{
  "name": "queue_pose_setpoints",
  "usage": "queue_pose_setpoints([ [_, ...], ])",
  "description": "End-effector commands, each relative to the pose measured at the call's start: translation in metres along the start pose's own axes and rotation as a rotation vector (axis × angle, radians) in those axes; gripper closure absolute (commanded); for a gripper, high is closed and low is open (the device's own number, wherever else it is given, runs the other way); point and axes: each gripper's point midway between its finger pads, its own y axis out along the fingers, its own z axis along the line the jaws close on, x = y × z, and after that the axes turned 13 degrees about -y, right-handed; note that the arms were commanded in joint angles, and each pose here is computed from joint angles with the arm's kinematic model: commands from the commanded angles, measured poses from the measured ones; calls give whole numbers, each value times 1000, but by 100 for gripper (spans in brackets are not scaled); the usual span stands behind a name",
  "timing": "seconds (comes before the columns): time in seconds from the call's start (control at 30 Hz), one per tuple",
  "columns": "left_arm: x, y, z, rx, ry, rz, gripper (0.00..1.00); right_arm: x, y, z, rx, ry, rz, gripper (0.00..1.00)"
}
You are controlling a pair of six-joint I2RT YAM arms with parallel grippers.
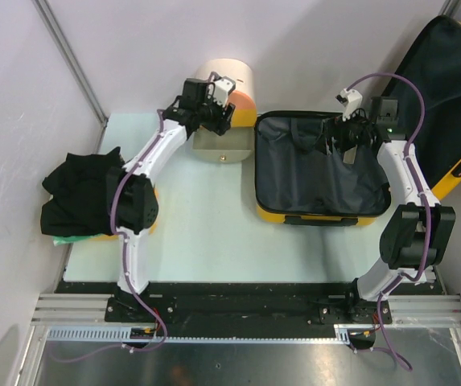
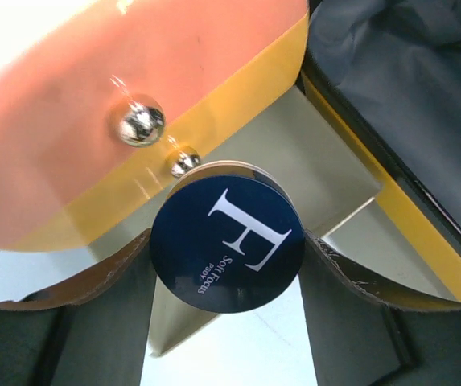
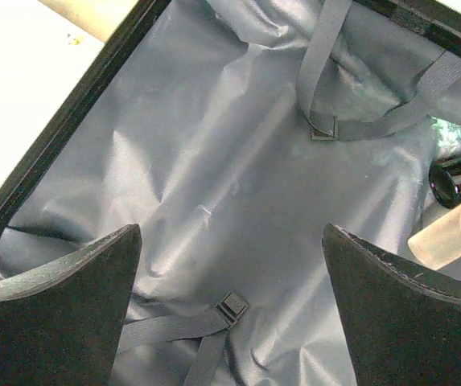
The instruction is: Open, take out, and arrange the luggage
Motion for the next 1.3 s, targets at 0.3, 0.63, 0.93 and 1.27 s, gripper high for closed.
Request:
queue_pose_setpoints([
  [0.3,-35,59,11,159,-490,28,61,-10,-7,-3,-30,25,21,0],
  [0.63,-71,72,16,197,-531,94,44,-13,-10,-5,-43,34,36,0],
  [0.93,-79,70,12,183,-522,116,20,-12,-9,-5,-43,37,31,0],
  [1.27,-22,6,-5,47,-412,1,18,-8,-11,-2,-43,30,21,0],
])
